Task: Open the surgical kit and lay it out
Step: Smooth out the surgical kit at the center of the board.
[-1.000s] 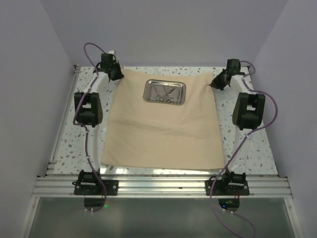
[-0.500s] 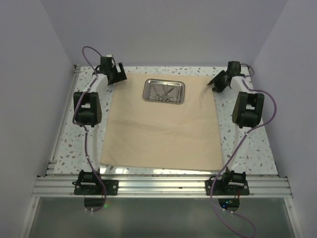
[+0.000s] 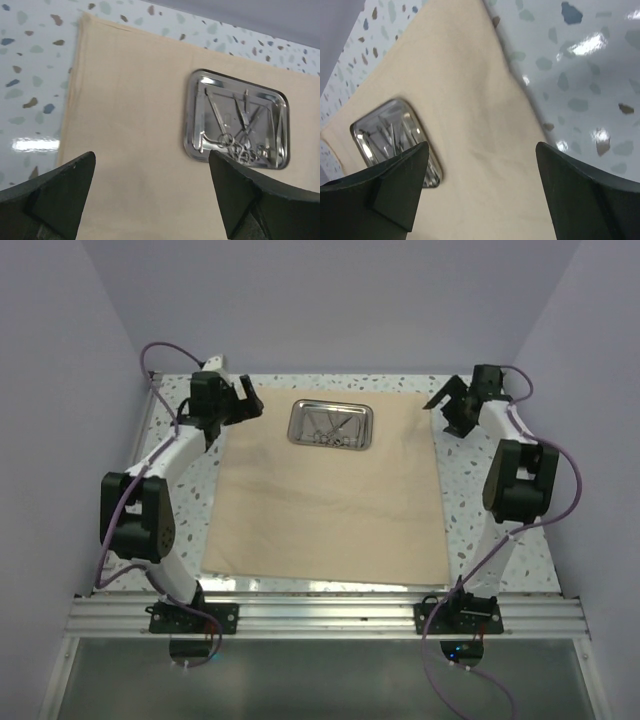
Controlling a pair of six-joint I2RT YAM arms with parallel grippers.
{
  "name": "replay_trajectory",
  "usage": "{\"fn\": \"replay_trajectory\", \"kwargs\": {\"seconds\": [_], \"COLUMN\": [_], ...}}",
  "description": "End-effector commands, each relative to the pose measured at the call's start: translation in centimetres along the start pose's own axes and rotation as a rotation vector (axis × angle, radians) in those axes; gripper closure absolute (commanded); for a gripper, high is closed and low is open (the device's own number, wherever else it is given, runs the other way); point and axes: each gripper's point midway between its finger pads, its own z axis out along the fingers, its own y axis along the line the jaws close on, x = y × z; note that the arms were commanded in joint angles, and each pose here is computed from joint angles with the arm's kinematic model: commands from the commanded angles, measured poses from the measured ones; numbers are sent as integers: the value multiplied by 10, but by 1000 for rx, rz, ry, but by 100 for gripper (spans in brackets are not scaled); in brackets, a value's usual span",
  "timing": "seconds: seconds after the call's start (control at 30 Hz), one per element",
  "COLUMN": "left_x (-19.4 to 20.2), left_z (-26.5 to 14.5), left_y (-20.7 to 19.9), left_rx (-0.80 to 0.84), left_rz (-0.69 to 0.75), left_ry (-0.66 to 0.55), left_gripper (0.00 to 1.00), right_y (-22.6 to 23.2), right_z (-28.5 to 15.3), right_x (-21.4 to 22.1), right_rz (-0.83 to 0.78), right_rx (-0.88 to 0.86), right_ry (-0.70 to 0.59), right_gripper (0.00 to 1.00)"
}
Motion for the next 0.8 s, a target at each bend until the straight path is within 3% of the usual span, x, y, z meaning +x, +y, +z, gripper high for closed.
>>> {"fn": "replay_trajectory", "kwargs": {"seconds": [0.0,0.1,0.17,0.3,0.47,0.77], "left_x": [38,84,112,161,181,205], "left_z": [-1,0,-1,-3,-27,-52], "left_y": [-46,-83,-109,-120,-139,-141], "left_rx": [177,230,275,318,373,350], "left_rz": [13,80,107,84,68,89], "left_ry": [-8,52,74,139,144,165], "left_gripper": [0,0,0,3,6,10], "right_y": [46,39,49,48,38,25], "right_z": [-60,-63,-77,-81,-87,-78], "right_x": [1,36,54,91,100,108], "right_rz": [-92,-81,-57,-51,-70,-63], "right_rx": [-146,-174,-261,-308,-274,-241], "right_ry": [-93,-67,-44,-10,-27,-11], "right_gripper": [9,12,21,28,41,44]}}
